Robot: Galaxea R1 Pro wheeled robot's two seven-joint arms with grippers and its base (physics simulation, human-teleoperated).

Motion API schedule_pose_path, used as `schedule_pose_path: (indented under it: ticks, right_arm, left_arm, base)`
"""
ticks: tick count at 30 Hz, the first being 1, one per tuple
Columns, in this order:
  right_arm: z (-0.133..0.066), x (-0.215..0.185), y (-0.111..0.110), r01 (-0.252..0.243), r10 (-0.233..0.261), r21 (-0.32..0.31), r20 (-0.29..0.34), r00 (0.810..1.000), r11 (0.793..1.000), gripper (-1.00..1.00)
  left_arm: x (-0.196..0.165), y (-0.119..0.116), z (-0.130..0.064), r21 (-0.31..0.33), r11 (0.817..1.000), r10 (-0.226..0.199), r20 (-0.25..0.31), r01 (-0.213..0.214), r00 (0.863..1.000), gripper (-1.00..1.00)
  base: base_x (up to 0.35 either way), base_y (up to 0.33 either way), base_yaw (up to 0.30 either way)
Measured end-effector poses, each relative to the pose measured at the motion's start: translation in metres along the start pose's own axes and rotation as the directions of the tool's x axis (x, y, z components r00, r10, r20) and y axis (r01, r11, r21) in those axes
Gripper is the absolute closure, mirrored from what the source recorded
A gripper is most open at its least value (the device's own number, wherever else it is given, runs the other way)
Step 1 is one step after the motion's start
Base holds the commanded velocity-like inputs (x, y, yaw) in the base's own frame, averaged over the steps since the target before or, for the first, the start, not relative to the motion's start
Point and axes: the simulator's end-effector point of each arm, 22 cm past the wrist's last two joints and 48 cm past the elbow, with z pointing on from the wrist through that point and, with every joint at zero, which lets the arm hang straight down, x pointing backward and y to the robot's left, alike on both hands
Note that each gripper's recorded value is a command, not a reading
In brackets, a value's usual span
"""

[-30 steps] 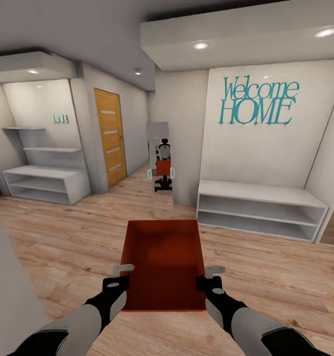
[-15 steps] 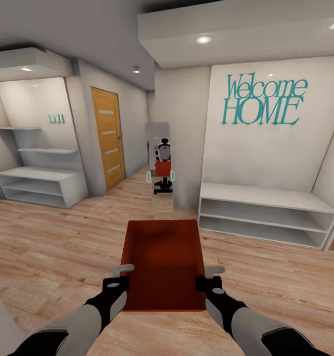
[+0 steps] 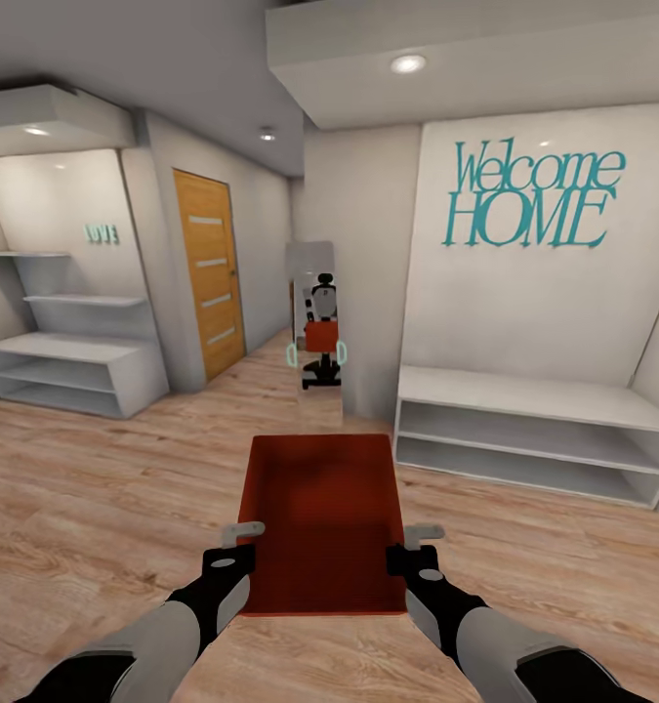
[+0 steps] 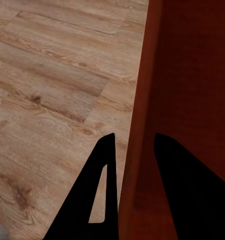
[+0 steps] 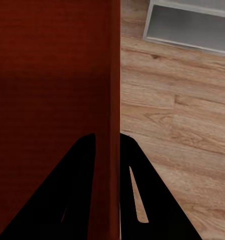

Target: Move the two storage containers from the living room to the garage. In the garage, place one container on the floor and stack the other container on top of it (either order is fine).

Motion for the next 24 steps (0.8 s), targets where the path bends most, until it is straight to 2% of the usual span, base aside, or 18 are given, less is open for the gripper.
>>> schedule_pose_path:
  ticks: [5, 17, 24]
  right_arm:
    - [0.0, 0.0, -0.0001, 0.0, 0.0, 0.0, 0.0, 1.0, 1.0, 1.0]
    - [-0.0003, -0.0014, -0.0002, 0.0, 0.0, 0.0, 0.004, 1.0, 1.0, 1.0]
    - [-0.0008, -0.0023, -0.0003, 0.0, 0.0, 0.0, 0.005, 1.0, 1.0, 1.0]
  left_arm:
    - [0.0002, -0.0001, 0.0, 0.0, 1.0, 0.0, 0.0, 0.0, 1.0, 1.0]
    - [-0.0013, -0.0001, -0.0006, 0.0, 1.0, -0.001, 0.003, 0.001, 1.0, 1.0]
    - [-0.002, -0.0001, -0.0011, 0.0, 1.0, -0.001, 0.005, 0.001, 1.0, 1.0]
  base:
    - [0.323, 0.0, 0.011]
    - [0.323, 0.0, 0.242]
    - [0.323, 0.0, 0.048]
